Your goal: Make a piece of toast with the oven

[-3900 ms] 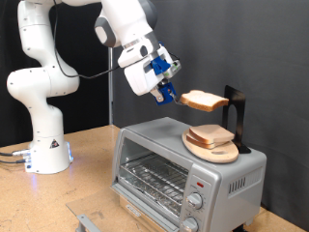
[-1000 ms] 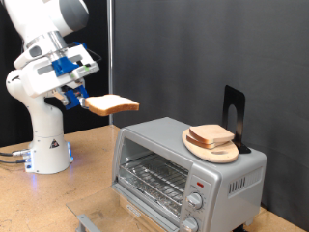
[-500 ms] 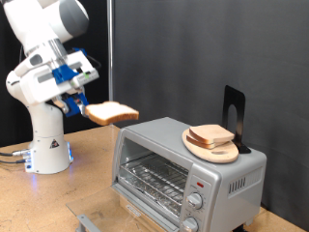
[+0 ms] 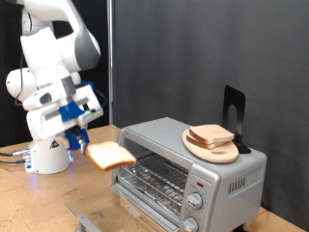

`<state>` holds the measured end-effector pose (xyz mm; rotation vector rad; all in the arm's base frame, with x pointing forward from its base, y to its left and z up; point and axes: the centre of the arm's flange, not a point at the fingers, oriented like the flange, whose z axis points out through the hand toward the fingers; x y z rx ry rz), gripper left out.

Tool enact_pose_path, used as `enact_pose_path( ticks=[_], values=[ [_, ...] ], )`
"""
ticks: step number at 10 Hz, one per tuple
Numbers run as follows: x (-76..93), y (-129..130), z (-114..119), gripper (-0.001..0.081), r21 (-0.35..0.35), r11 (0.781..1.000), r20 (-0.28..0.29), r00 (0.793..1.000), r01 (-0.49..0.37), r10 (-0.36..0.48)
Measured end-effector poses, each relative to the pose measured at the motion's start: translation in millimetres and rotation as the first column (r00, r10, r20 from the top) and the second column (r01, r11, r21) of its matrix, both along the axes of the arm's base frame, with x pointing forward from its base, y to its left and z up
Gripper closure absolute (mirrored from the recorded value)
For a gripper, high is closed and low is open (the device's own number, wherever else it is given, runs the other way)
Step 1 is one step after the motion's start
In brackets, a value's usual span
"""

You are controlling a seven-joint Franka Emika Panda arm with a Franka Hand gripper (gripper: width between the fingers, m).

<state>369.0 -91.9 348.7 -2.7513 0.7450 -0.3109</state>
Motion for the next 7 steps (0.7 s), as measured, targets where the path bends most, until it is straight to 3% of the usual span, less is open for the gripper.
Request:
enact_pose_path(
  ticks=[3,5,6,7],
  values=[
    [11.2,-7,-29,0.0420,-0.011,1.000,0.015,1.000,-0.014,0.014],
    [15.2,-6,-34,0.0420,-0.017,1.000,0.008,1.000,-0.016,0.017],
    [12.8,-3,-37,0.0420,0.004,0.995,-0.021,0.995,-0.097,0.097],
    [11.3,-1,-38,0.0420,0.043,0.976,-0.046,0.975,-0.215,0.217]
  ],
)
